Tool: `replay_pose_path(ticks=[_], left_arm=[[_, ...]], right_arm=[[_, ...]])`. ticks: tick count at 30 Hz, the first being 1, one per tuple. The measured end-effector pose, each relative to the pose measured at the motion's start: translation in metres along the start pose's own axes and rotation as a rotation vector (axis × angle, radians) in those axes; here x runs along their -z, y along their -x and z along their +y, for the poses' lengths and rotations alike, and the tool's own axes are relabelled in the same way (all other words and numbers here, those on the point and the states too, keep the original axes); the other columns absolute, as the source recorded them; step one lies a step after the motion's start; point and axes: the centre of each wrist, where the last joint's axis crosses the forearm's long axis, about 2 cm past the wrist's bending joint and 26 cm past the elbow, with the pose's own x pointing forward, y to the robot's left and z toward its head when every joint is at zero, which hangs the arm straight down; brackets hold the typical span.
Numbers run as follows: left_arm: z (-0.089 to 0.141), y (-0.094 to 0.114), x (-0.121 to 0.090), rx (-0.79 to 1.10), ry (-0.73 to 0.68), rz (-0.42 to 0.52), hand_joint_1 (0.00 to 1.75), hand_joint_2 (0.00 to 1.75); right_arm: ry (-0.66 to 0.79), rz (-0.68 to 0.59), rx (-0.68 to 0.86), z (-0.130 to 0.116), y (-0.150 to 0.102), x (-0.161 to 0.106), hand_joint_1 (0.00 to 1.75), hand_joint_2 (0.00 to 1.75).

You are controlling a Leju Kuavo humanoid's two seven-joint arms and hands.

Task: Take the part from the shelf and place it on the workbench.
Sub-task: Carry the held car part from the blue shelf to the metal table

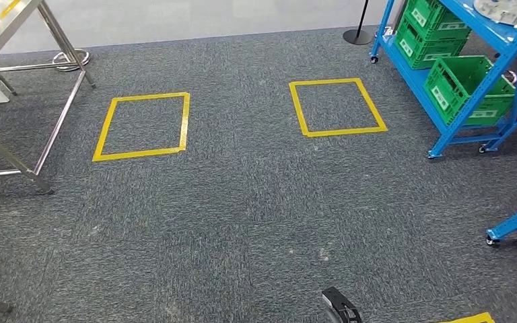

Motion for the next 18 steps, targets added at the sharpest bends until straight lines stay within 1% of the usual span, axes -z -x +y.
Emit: replay_pose_path(ticks=[5,13,18], left_arm=[[-0.0010,0.0037,-0.0048,0.000,0.003,0.012,1.75,1.75],[0.0057,0.0017,-0.0036,0.012,-0.002,0.004,1.75,1.75],[0.0019,0.0026,-0.0046,0.006,0.001,0.007,1.75,1.75]], right_arm=[[0.000,0.003,-0.001,0.0001,0.0010,0.0000,0.00,0.00],[-0.002,0.002,-0.010,0.0006,-0.0014,0.0003,0.00,0.00],[-0.003,0.008,-0.008,0.0008,0.0016,0.0004,0.00,0.00]])
